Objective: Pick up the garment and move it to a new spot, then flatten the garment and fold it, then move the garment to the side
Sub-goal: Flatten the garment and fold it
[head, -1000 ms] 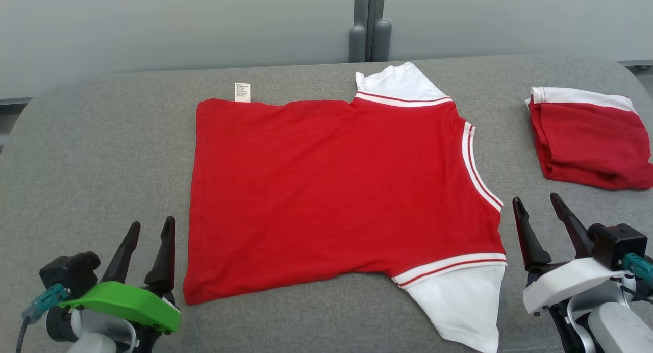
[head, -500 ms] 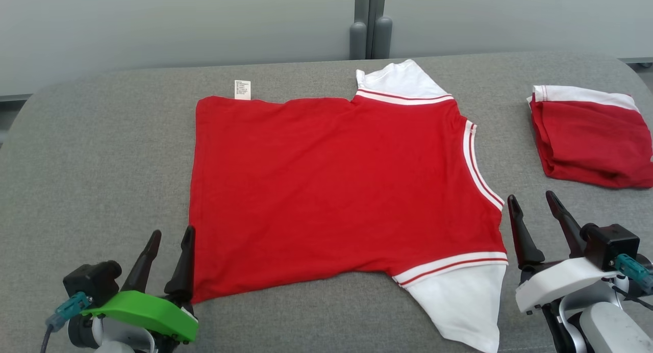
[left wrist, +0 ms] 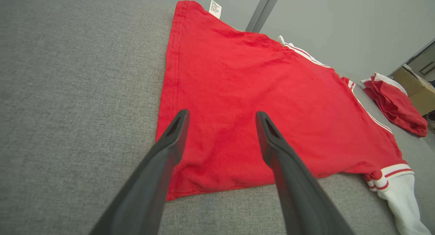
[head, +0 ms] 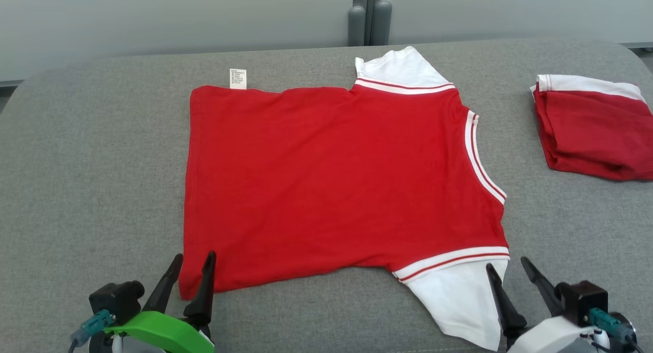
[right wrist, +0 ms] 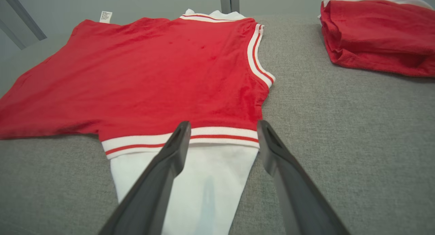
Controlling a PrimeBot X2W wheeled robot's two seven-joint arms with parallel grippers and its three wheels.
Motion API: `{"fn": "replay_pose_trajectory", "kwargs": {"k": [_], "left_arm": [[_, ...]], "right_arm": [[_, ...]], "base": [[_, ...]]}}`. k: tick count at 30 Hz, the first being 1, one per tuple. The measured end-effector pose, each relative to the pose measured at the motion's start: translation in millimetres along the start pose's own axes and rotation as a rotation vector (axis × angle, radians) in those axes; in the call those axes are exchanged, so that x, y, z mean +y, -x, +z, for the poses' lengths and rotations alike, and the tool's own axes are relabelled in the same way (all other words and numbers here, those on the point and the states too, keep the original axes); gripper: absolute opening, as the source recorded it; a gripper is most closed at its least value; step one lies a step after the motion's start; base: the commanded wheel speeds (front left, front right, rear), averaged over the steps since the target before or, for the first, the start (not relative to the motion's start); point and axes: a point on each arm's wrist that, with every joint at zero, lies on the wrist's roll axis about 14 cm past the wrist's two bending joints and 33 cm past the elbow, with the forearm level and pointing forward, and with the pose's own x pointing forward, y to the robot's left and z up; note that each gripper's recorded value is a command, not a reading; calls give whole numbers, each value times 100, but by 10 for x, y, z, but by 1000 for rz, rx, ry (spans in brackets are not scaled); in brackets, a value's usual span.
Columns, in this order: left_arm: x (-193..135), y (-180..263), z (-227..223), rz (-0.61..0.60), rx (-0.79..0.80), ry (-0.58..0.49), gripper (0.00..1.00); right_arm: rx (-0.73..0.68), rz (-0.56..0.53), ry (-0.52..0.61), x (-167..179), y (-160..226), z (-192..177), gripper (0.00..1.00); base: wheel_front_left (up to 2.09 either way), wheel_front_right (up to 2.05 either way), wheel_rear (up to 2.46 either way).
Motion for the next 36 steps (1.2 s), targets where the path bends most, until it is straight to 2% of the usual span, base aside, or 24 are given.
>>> {"fn": "replay_pose_trajectory", "kwargs": {"k": [12,22,23,25,26,27,28,29,31,36], "left_arm": [[30,137,-249,4,67,-4,100],[53,100,-279,1,80,-16,100],[47,103,-284,-3,82,-18,100],[14,109,-303,-17,87,-26,100],[9,111,-305,-18,87,-30,100],[16,114,-299,-16,85,-32,100],[30,116,-292,-11,82,-32,100],[42,117,-282,-7,79,-31,100],[65,116,-266,0,74,-31,100],[95,105,-261,7,74,-29,100]], "right_arm": [[249,62,-33,136,660,-756,100],[249,84,-72,219,572,-761,100],[252,88,-79,236,567,-768,88],[264,86,-86,234,571,-800,84],[273,88,-88,234,578,-825,78],[282,94,-92,246,586,-849,64],[288,94,-96,252,590,-866,59],[290,95,-100,264,589,-873,60],[295,98,-110,290,592,-893,51],[304,99,-119,307,583,-918,43]], "base": [[0,0,0],[0,0,0],[0,0,0],[0,0,0],[0,0,0],[0,0,0],[0,0,0],[0,0,0],[0,0,0],[0,0,0]]}}
